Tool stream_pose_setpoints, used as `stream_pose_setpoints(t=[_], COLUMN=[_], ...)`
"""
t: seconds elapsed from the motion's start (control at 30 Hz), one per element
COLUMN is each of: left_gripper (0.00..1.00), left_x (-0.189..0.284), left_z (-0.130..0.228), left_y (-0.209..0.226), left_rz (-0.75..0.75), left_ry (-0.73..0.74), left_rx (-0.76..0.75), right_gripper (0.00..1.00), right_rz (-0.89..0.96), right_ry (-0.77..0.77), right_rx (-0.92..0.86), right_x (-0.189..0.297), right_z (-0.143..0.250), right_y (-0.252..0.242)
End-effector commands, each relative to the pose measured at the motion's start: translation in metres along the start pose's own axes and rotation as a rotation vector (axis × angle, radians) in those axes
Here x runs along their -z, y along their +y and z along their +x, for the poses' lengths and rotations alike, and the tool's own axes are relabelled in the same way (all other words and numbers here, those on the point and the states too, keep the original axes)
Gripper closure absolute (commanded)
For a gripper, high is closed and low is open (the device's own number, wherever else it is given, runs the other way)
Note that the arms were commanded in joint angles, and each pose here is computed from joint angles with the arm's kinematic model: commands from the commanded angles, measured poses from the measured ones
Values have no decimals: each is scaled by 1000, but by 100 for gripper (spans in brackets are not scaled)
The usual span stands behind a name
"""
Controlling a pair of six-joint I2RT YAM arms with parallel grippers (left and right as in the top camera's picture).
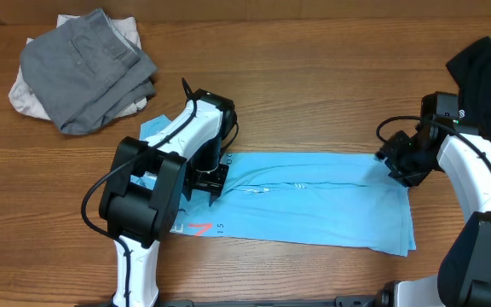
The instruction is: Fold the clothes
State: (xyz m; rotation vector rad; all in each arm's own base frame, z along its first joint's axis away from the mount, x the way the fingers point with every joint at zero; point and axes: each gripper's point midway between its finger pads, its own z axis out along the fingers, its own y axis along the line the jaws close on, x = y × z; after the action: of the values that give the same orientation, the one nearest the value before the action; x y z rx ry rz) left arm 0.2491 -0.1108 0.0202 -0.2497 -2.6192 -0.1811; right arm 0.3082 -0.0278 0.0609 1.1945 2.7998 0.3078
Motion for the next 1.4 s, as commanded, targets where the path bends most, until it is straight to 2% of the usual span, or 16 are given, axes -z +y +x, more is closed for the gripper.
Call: stream_pose_setpoints(t=[0.0, 0.07, 0.1, 0.13, 0.2, 0.33, 0.83, 1.03, 1.23, 1.37], left_gripper=[48, 48, 48, 48, 41, 34, 29, 29, 28, 28], left_x=[-6, -15, -18, -20, -23, -24, -24, -24, -24, -24], left_z=[6, 5, 5, 5, 6, 3, -2, -3, -5, -6], left_y=[11, 12, 13, 13, 13, 12, 11, 11, 10, 10], left_rz=[-16, -14, -13, -13, -12, -11, -6, -6, -4, -4], left_ry=[7, 6, 7, 9, 11, -1, -22, -26, -34, -35], left_rx=[16, 21, 22, 22, 23, 22, 22, 21, 21, 21], right_gripper=[56, 56, 52, 43, 33, 31, 32, 44, 45, 52], right_rz=[57, 62, 68, 77, 93, 142, 196, 202, 213, 206], right_ry=[-39, -36, -35, -31, -19, -23, -76, -50, -40, -49], right_rx=[-15, -16, -16, -19, -43, -122, -173, -212, -215, -214], right_x=[-1, -3, -4, -5, -6, -11, -21, -31, -38, -39], right_z=[-5, -4, -3, -2, 2, 4, -9, -12, -14, -16], right_y=[-10, -12, -13, -16, -21, -36, -55, -65, -68, -67])
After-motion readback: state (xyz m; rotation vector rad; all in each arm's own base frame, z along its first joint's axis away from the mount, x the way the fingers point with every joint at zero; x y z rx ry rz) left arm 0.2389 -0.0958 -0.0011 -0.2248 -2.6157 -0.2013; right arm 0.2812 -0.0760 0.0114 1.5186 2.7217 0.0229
